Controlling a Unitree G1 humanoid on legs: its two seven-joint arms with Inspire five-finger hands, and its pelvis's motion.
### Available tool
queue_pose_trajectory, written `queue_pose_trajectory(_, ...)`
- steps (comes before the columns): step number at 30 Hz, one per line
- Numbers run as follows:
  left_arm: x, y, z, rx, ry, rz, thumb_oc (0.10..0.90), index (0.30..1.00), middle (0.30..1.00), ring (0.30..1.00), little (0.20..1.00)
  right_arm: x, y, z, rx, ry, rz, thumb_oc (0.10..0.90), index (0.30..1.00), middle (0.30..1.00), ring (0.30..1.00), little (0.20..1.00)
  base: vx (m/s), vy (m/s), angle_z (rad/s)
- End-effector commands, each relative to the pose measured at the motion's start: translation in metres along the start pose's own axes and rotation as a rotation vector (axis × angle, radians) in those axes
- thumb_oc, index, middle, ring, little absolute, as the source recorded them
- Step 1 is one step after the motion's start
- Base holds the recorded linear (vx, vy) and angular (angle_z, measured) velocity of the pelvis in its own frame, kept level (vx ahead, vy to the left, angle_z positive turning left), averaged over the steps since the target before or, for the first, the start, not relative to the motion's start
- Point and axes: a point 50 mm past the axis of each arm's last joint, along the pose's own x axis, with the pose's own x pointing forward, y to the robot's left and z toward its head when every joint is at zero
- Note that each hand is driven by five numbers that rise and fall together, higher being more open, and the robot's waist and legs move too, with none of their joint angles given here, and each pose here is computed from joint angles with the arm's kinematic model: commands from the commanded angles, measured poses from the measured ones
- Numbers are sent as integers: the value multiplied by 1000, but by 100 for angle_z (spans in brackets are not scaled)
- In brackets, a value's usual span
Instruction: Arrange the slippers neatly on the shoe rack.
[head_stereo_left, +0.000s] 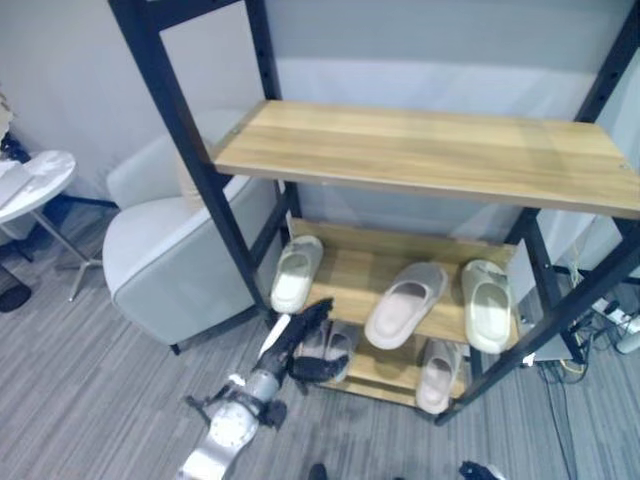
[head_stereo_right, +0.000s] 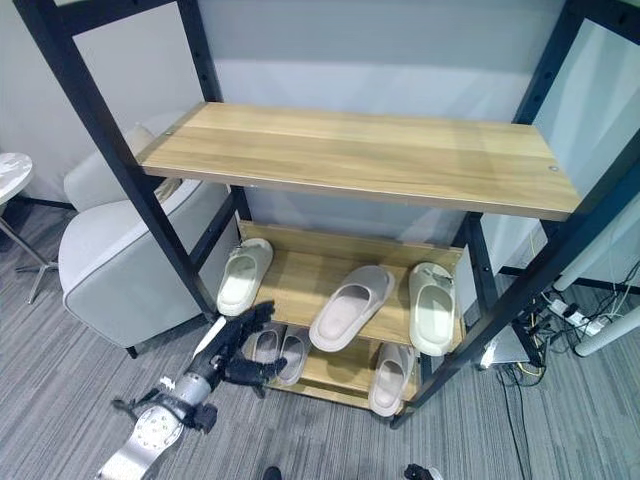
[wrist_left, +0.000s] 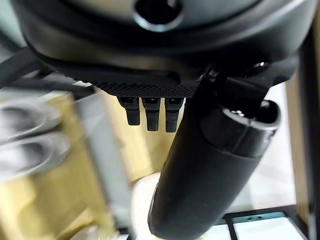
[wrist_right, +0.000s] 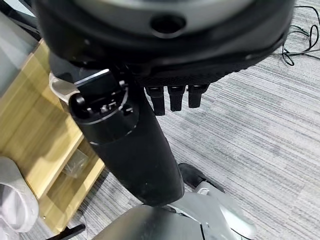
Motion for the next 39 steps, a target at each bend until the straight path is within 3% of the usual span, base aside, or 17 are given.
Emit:
queue_pose_trajectory(1, 39, 17, 80, 131, -407, 141, 800, 900, 900, 900, 900, 4, -2, 19, -2, -76, -12, 800, 900, 900, 900, 900, 13, 6, -13)
queue_pose_trajectory(11, 86, 40, 125, 480, -537, 293, 800, 900, 900, 900, 900, 3, -11, 23, -33, -117, -36, 800, 900, 900, 900, 900, -32, 13, -23)
queue_pose_trajectory(19, 110, 67, 135, 606, -495, 427, 800, 900, 900, 900, 900, 5, -18, 42, -56, -178, -53, 800, 900, 900, 900, 900, -83, 15, -29)
queue_pose_trajectory(34, 122, 100, 150, 624, -459, 573, 800, 900, 900, 900, 900, 5, -18, 66, -77, -276, -61, 800, 900, 900, 900, 900, 9, 9, -13)
queue_pose_trajectory(35, 122, 100, 150, 624, -459, 573, 593, 589, 589, 589, 589, 5, -18, 66, -77, -276, -61, 800, 900, 900, 900, 900, 25, -7, -5)
queue_pose_trajectory(37, 123, 100, 152, 596, -463, 566, 400, 300, 300, 300, 300, 5, -18, 64, -83, -270, -59, 800, 900, 900, 900, 900, 24, -14, -6)
queue_pose_trajectory(39, 121, 99, 151, 565, -469, 547, 400, 300, 300, 300, 300, 5, -16, 63, -87, -266, -54, 800, 900, 900, 900, 900, 10, -6, -2)
